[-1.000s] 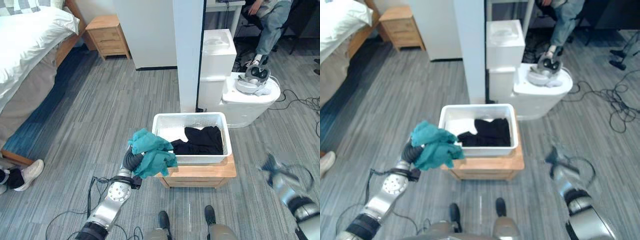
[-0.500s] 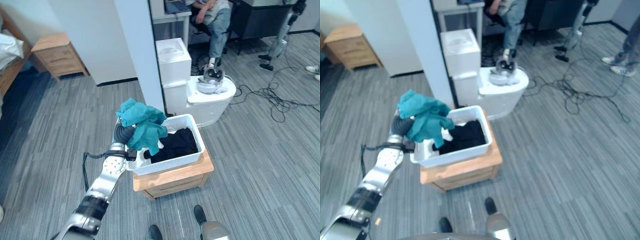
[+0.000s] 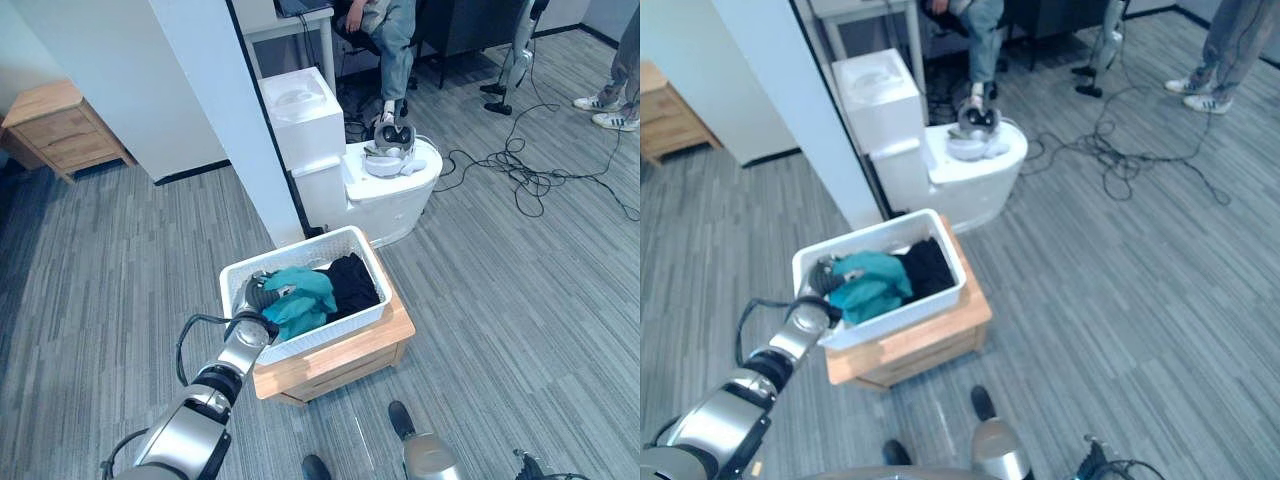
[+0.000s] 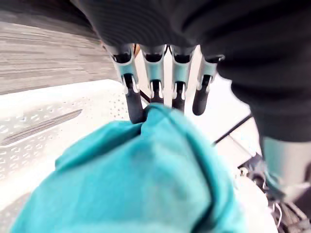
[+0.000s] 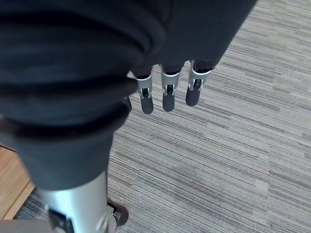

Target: Tidy up the quilt and then pick up the clothes from the bed and put them into the laundry hamper.

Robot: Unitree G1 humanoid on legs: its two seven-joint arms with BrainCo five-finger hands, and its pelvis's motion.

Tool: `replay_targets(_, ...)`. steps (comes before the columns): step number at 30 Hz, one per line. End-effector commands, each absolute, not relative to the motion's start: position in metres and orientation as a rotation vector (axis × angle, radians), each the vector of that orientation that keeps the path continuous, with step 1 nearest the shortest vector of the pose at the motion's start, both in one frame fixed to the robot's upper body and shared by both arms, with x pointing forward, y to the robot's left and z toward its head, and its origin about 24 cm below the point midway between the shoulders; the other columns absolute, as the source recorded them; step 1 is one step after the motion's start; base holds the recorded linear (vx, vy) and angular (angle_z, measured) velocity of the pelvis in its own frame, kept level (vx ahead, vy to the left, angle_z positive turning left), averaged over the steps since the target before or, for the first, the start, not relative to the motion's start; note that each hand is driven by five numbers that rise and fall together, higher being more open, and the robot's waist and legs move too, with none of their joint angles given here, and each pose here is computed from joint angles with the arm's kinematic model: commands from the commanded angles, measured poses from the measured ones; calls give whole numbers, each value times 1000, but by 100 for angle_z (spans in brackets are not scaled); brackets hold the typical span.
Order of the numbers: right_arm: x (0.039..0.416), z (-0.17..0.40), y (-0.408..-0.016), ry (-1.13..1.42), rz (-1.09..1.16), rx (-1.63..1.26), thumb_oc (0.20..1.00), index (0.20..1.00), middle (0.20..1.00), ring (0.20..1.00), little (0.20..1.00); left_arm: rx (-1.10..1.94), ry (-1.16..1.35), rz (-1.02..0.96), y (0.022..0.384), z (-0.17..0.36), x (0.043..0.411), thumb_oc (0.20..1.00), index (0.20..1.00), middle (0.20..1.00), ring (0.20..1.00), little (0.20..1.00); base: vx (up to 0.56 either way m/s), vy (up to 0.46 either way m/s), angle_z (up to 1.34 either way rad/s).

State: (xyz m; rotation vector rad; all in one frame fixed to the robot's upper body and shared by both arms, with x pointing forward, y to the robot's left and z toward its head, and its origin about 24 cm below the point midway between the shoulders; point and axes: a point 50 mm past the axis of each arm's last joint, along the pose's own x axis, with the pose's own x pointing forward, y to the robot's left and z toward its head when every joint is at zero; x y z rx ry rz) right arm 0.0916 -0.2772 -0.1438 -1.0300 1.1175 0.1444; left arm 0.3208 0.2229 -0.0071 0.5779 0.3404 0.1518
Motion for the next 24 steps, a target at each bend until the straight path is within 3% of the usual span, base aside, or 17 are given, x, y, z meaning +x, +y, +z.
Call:
replay_targets(1,98,-143,-278,1106,155,-1064,1000,1000,1000,1000,1000,504,166,279,240,41,345,1000,1000,1000,1000,1000,1,-57,10)
replay_targets(10,126,-134,-280,1042,15,-1007,1000,1000,1000,1000,1000,364,139,368,259,24,309,1000,1000,1000,1000,1000,-9,-36,13)
replay_targets(14,145,-127,-281,997,-24,-986,1000,1000,1000,1000,1000,353,398,332,270,-35,261,1000,1000,1000,1000,1000,-18,-20,10)
replay_targets(17,162,-122,-276,957,3,-1004,1000,1000,1000,1000,1000,397,785,300,276,-101,194,1000,1000,1000,1000,1000,-4,2,3)
replay_targets(24,178,-123,-255,930,20,-940,1000,1000,1000,1000,1000,385,1209,189,245,-157,101,1000,1000,1000,1000,1000,1,2,0)
